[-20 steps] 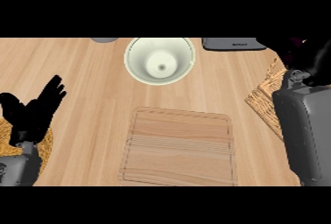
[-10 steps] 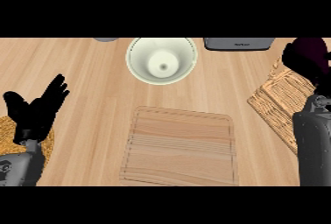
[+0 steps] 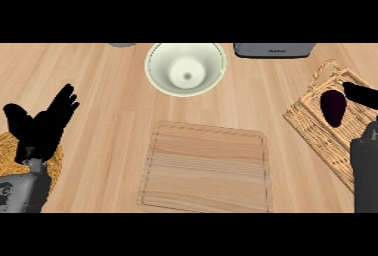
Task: Pick the eggplant from the cutting board and place it in the basket
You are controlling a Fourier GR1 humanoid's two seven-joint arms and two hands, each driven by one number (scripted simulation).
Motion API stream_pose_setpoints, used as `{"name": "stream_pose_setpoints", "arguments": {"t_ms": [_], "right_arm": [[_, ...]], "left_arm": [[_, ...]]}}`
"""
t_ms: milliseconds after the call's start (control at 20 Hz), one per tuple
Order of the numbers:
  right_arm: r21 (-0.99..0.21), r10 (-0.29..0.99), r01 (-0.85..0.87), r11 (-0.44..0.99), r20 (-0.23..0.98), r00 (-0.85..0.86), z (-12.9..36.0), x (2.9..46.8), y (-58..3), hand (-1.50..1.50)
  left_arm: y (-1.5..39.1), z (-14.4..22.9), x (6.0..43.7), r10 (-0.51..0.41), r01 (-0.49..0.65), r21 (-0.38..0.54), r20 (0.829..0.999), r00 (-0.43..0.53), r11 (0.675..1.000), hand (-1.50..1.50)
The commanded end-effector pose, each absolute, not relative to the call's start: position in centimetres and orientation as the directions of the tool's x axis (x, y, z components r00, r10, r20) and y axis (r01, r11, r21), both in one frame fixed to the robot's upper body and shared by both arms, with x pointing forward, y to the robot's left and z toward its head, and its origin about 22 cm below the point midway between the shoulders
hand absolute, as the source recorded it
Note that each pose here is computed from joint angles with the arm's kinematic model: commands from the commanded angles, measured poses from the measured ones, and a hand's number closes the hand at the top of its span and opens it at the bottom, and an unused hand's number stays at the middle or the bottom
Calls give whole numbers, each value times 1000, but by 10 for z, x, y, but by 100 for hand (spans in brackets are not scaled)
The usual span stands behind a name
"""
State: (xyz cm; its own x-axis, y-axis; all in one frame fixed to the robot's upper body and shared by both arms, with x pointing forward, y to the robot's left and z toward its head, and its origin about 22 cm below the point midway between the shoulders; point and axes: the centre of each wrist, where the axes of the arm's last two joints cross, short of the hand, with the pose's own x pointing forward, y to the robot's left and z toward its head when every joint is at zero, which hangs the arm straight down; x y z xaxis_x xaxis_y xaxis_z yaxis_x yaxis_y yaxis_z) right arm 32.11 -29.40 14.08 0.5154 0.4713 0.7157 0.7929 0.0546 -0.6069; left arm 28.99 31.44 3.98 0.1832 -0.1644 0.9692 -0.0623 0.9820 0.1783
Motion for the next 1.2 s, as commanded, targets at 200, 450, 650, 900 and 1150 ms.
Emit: {"name": "stream_pose_setpoints", "arguments": {"t_ms": [200,450,650,900,1150], "right_arm": [[-330,359,944,-2,881,309,178,292,-326,-150],[-163,277,985,-55,945,172,183,236,-327,-150],[-168,280,986,-5,946,162,189,174,-341,-150],[-230,242,970,76,948,206,182,106,-337,-150],[-260,224,956,137,948,226,167,76,-335,-150]], "left_arm": [[320,43,292,-163,-66,178,969,186,982,0],[334,36,279,-176,-76,195,964,200,978,0],[311,28,284,-163,-87,184,965,205,979,0],[322,36,277,-156,-99,180,965,212,979,0],[321,34,275,-150,-114,178,963,223,977,0]]}}
